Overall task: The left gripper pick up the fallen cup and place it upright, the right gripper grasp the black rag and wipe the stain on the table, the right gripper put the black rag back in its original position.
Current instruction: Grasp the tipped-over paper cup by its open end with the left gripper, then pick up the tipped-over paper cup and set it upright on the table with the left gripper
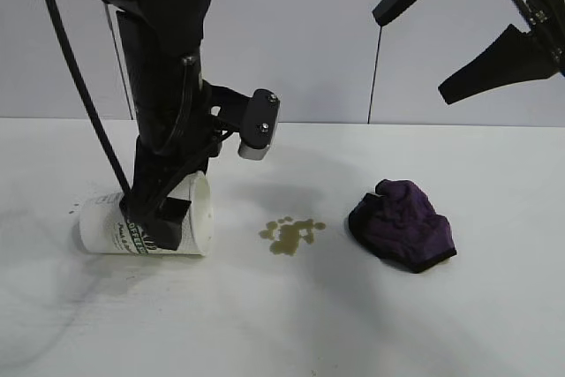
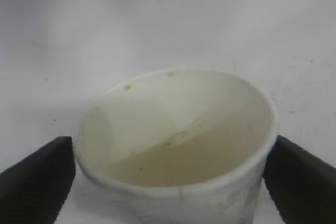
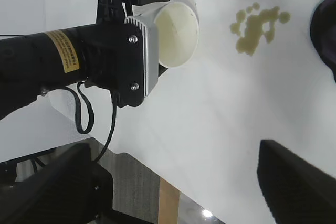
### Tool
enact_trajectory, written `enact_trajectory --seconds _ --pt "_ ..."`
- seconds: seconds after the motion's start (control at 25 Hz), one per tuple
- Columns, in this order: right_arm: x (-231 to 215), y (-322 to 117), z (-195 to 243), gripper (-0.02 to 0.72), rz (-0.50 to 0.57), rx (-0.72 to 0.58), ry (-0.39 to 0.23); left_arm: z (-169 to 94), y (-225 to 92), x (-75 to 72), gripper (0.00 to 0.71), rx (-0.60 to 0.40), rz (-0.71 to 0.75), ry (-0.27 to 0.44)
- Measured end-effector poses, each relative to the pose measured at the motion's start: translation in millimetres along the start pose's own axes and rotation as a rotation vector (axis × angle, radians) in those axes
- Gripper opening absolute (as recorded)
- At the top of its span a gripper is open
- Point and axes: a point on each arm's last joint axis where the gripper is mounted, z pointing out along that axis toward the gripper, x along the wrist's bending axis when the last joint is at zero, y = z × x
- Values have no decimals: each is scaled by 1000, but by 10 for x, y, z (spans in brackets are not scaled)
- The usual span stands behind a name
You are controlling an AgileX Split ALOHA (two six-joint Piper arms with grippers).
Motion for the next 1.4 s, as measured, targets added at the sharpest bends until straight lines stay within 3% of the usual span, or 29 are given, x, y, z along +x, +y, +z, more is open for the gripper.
enact_trajectory --seconds 0.52,0.92,1.16,1.4 --pt "0 0 0 589 0 0 0 29 7 9 694 -8 -50 8" --pt "-1 2 0 589 0 -2 -1 216 -18 -51 641 36 -54 -54" --pt "-1 2 0 589 0 -2 -1 71 -22 -18 550 19 -58 -26" --pt "-1 3 0 589 0 -3 -1 -99 -37 23 533 -1 -78 8"
